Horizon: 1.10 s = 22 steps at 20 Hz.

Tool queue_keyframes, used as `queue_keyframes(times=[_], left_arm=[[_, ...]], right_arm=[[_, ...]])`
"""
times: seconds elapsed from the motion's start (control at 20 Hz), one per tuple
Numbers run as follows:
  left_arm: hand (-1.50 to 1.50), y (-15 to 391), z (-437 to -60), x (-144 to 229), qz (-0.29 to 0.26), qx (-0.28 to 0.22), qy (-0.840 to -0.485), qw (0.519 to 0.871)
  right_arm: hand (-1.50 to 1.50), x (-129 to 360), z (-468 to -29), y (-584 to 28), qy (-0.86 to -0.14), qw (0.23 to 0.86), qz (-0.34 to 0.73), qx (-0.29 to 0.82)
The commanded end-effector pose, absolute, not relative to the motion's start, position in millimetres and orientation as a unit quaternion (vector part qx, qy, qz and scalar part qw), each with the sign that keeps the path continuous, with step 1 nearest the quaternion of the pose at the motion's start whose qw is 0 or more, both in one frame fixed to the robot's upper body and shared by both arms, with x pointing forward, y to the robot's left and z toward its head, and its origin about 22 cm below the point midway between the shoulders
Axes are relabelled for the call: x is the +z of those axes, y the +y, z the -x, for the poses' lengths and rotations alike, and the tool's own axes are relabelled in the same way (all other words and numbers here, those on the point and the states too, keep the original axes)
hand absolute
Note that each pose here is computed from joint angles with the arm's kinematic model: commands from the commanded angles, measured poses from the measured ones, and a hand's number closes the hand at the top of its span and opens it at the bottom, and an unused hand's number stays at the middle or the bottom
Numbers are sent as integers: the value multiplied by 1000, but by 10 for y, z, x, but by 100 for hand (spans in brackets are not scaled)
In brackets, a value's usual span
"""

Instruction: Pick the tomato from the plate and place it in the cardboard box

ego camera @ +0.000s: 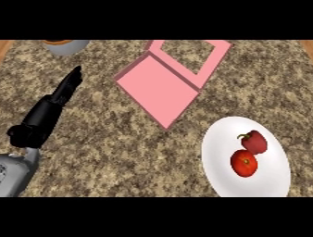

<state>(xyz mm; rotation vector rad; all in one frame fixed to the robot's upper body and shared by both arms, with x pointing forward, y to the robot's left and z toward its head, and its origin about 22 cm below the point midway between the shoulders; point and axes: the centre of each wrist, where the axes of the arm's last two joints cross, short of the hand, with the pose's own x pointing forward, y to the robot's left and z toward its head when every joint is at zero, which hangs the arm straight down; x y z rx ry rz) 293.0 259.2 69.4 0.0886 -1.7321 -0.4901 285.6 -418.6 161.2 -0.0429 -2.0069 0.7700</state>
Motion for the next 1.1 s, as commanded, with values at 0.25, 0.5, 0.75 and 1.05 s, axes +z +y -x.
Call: queue_keyframes(times=[0.25, 0.5, 0.75, 1.05], left_arm=[[0, 2641, -2891, 716, -41, -229, -761, 606], [0, 2673, -2921, 748, -48, -225, -757, 612], [0, 2750, -2871, 655, -41, -222, -753, 618], [0, 2598, -2808, 485, -51, -226, -753, 616]], right_arm=[[-150, 1740, -2826, -4158, -781, 377, 48, 495], [-150, 1689, -2684, -3812, -684, 365, 87, 626], [-150, 1688, -2457, -3318, -631, 337, 99, 692], [-150, 1911, -2127, -2982, -581, 335, 152, 726]])
